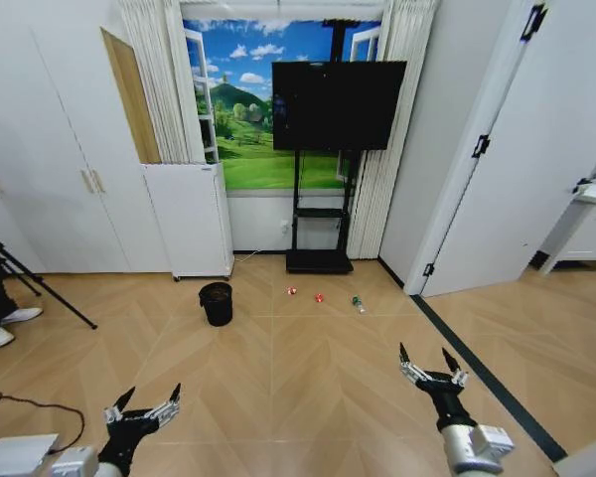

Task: Pick up the trash bin and place the garbage on the floor into it.

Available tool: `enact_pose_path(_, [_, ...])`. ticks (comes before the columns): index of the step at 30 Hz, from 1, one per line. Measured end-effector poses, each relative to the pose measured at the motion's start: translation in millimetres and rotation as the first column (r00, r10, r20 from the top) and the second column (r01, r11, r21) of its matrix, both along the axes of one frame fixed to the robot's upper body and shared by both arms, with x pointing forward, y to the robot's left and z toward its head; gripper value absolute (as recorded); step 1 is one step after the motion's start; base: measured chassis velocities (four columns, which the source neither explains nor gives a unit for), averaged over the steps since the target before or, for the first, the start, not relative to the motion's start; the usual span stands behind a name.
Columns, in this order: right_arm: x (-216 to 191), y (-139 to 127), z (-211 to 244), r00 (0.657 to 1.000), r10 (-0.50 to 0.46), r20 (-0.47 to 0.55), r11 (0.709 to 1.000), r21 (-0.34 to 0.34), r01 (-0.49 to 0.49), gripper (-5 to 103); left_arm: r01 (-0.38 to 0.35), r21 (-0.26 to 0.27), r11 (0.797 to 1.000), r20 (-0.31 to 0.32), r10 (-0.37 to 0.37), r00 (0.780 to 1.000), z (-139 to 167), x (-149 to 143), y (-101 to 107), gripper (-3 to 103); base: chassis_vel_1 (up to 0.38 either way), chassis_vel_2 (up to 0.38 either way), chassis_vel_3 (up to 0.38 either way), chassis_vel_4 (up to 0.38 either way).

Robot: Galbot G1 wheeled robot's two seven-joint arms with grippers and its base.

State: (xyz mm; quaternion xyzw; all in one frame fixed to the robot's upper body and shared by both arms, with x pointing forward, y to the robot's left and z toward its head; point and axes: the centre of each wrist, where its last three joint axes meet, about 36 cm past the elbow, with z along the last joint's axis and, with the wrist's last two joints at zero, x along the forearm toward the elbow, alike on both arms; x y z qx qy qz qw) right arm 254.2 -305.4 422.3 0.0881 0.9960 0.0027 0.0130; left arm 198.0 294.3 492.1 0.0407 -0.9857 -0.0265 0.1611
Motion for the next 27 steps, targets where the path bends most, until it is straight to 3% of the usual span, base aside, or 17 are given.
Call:
enact_pose_path(8, [0.3,-1.3,-3.4,1.000,-0.002,0.006,1.000,-0.006,0.002,100,0.040,0.021,0.999,0.003,-0.040,0.999,-11.9,-2.5,2.6,100,0.000,0.000,0.000,0.000])
enact_pose_path(11, [-0.4,0.1,-4.8,1.000,0.013,0.004,1.000,-0.008,-0.013,100,0.168,0.043,0.985,0.054,-0.170,0.984,-24.6,-1.5,6.6,100,0.000,0.000,0.000,0.000])
enact_pose_path(14, [-1.1,0.7,-5.6,1.000,0.027,0.001,1.000,-0.013,-0.027,100,0.202,0.049,0.978,0.075,-0.205,0.976,-28.4,0.5,7.7,100,0.000,0.000,0.000,0.000])
enact_pose_path(20, [0.2,0.3,-3.3,0.999,0.047,0.009,0.998,-0.035,-0.046,100,0.187,0.053,0.981,0.088,-0.191,0.978,-30.3,2.0,9.3,100,0.000,0.000,0.000,0.000])
enact_pose_path(27, [-0.6,-1.4,0.9,0.997,0.046,-0.054,0.998,-0.046,-0.048,100,0.152,0.070,0.986,0.100,-0.158,0.982,-29.0,0.0,9.4,100,0.000,0.000,0.000,0.000])
